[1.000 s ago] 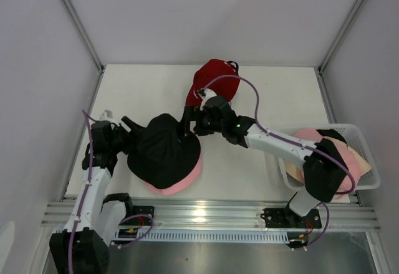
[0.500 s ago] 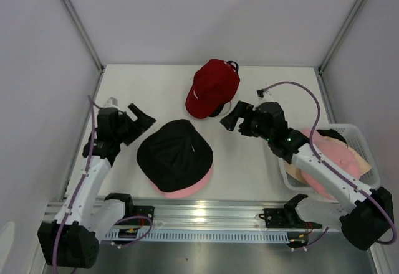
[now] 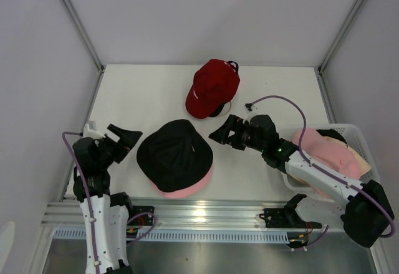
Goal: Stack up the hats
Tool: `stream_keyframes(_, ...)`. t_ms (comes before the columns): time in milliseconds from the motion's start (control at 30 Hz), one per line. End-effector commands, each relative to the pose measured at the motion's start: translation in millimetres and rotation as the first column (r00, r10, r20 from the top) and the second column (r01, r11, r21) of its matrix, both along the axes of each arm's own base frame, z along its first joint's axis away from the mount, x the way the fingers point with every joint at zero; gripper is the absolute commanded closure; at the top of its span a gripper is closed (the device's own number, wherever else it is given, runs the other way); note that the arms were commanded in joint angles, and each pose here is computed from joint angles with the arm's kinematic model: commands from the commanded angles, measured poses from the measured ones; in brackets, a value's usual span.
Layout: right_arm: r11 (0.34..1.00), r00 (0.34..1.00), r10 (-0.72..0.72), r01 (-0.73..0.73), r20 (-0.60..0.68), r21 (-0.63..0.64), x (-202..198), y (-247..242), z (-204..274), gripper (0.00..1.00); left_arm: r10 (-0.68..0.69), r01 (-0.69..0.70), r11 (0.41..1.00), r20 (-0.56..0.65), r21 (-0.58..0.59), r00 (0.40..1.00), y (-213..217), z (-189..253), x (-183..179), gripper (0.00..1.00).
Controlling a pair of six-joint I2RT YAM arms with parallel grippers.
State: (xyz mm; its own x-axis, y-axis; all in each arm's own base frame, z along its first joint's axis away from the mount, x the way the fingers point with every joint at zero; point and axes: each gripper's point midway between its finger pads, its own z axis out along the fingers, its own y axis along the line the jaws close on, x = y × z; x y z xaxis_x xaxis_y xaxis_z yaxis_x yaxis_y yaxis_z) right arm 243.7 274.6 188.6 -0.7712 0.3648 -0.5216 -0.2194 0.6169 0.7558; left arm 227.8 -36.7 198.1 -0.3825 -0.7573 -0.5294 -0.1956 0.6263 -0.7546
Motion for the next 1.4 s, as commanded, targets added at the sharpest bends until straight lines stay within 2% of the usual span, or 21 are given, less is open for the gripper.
stream_keyframes(0,0.995,0.999,0.027,-0.031,0.043,0.095,2.6,19.3,22.3,0.10,-0.053,0.049,0.993,-0.034,-0.111,0.998,-18.6,-14.9,-14.8,0.05)
stream_keyframes(200,0.998,0.999,0.000,-0.003,0.046,0.070,4.1,20.3,12.7,0.13,-0.062,0.059,0.988,-0.021,-0.142,0.998,-25.5,-22.5,-23.3,0.06)
stream_keyframes(267,0.998,0.999,0.001,-0.004,0.041,0.068,4.5,21.4,9.7,0.18,-0.077,0.072,0.984,-0.022,-0.162,0.997,-29.0,-25.2,-24.4,0.07)
stream_keyframes(467,0.999,1.000,0.007,-0.008,0.015,0.043,2.2,29.5,-3.5,0.22,-0.092,0.087,0.975,-0.015,-0.202,0.996,-35.6,-23.9,-29.8,0.18)
stream_keyframes(567,0.999,1.000,0.010,-0.010,-0.001,0.038,-1.4,32.0,-10.3,0.22,-0.088,0.081,0.974,-0.025,-0.212,0.996,-36.1,-24.5,-31.7,0.29)
stream_keyframes(600,0.999,1.000,-0.001,0.001,-0.003,0.032,-0.5,30.9,-12.8,0.23,-0.087,0.079,0.974,-0.029,-0.214,0.996,-36.3,-25.7,-31.7,0.39)
stream_keyframes(667,1.000,1.000,-0.006,0.006,-0.016,0.022,-3.7,30.4,-17.5,0.22,-0.083,0.074,0.972,-0.034,-0.222,0.996,-36.0,-27.0,-31.2,0.51)
stream_keyframes(700,1.000,0.999,-0.019,0.019,-0.027,0.013,-5.0,27.3,-23.9,0.22,-0.082,0.073,0.973,-0.034,-0.221,0.996,-35.7,-27.9,-30.8,0.60)
stream_keyframes(767,0.998,0.999,-0.028,0.030,-0.033,0.048,-8.3,26.7,-21.5,0.23,-0.079,0.067,0.971,-0.044,-0.228,0.996,-35.5,-31.8,-30.7,0.69)
stream_keyframes(800,0.998,0.999,-0.031,0.033,-0.038,0.057,-9.9,26.3,-22.6,0.23,-0.077,0.065,0.971,-0.047,-0.230,0.996,-35.2,-32.2,-30.2,0.77)
stream_keyframes(900,0.996,0.999,-0.028,0.031,-0.032,0.084,-14.0,28.1,-21.3,0.25,-0.080,0.067,0.969,-0.046,-0.237,0.996,-35.8,-35.2,-28.9,0.90)
stream_keyframes(1000,0.996,0.999,-0.010,0.014,-0.047,0.090,-18.1,34.9,-22.8,0.25,-0.077,0.061,0.968,-0.057,-0.243,0.995,-35.1,-42.8,-27.9,0.99)
stream_keyframes(1267,0.983,0.995,-0.013,0.030,-0.098,0.179,-26.4,41.6,-23.8,0.29,-0.065,0.054,0.972,-0.041,-0.230,0.997,-34.5,-46.7,-30.9,0.99)
stream_keyframes(1367,0.979,0.995,-0.023,0.043,-0.098,0.199,-27.3,40.6,-18.9,0.35,-0.051,0.043,0.976,-0.033,-0.213,0.998,-32.1,-46.5,-31.4,0.99)
